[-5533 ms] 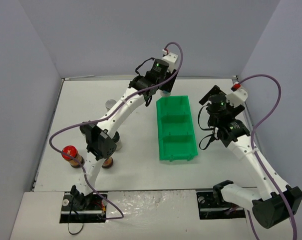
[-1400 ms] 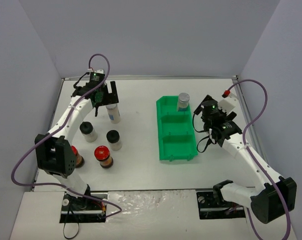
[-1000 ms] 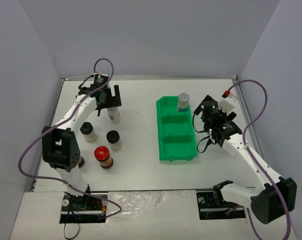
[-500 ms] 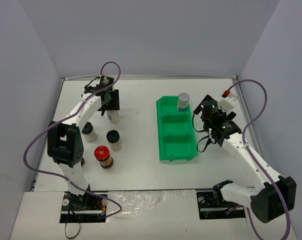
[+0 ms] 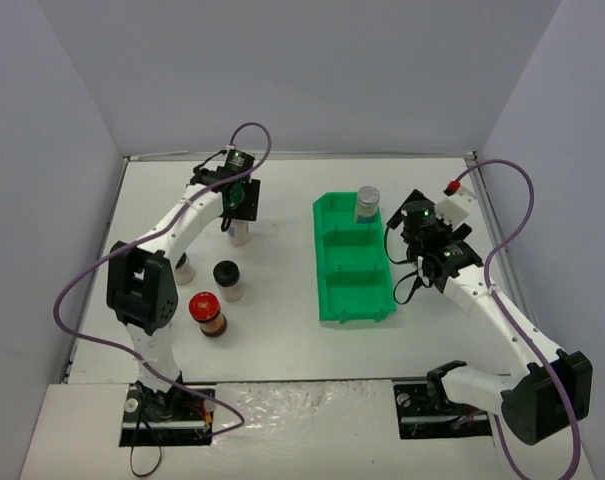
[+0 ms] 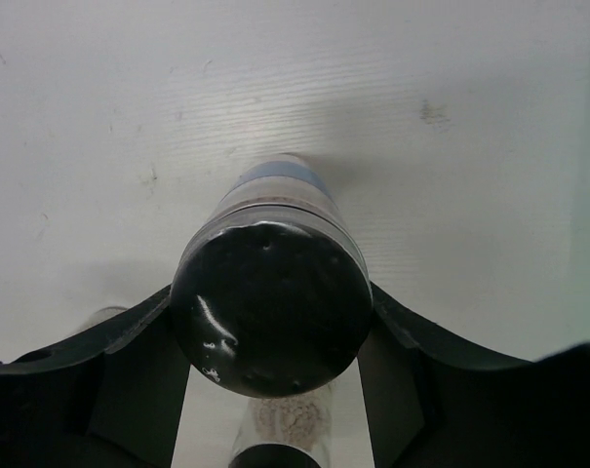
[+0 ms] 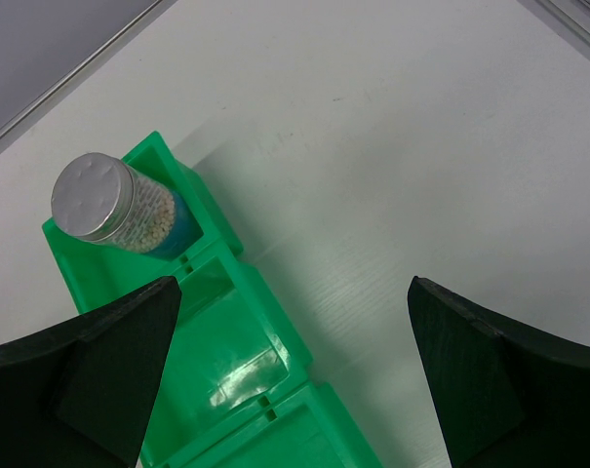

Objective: Organize the condiment bottles

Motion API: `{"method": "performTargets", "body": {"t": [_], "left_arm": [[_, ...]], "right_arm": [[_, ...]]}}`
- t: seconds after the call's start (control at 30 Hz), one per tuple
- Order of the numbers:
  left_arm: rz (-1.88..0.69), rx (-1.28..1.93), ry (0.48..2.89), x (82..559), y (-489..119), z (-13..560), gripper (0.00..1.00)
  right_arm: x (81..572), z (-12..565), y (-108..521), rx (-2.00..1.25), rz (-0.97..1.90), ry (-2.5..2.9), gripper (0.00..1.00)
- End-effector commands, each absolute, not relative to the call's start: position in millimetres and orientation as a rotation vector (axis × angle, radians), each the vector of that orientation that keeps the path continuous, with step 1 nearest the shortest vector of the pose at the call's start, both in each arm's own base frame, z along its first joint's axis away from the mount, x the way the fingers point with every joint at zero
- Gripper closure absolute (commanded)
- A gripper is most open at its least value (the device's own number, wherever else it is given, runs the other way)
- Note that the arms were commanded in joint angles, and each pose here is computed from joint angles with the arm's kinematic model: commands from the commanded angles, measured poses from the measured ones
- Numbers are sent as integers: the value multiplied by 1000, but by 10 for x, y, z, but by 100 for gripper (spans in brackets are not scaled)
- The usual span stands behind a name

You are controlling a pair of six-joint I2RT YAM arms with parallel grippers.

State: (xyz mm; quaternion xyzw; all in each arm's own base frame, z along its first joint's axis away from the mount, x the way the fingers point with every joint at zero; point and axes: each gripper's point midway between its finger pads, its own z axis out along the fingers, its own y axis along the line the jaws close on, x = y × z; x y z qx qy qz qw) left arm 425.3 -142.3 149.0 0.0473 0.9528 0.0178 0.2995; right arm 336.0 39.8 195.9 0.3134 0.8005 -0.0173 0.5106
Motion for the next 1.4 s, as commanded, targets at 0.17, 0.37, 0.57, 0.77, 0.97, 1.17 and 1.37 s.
{"method": "performTargets", "body": {"t": [0.17,0.37,0.57,0.77,0.97,1.17,1.37], "left_arm": [[-133,316,2125,4566,-2336,2895,100],[-245,408,2060,4659,-2832,3032,100],[-357,469,1993,4710,-3257,3054,100],[-443,554,1902,4646,-3614,3096,100],[-470,592,1871,4598,-3795,3054,100],[-493,629,1884,4596,-3934,2919,100],[-489,646,1914,4603,-3990,2767,100]], "right_arm": [[3399,2246,301,788,-43,1810,0],[3349,2341,256,788,-47,1787,0],[3307,2423,204,788,-64,1768,0],[3280,2418,182,789,-75,1768,0],[3255,2407,165,794,-79,1766,0],[3230,2376,153,797,-83,1769,0],[3211,2371,143,798,-84,1768,0]]}}
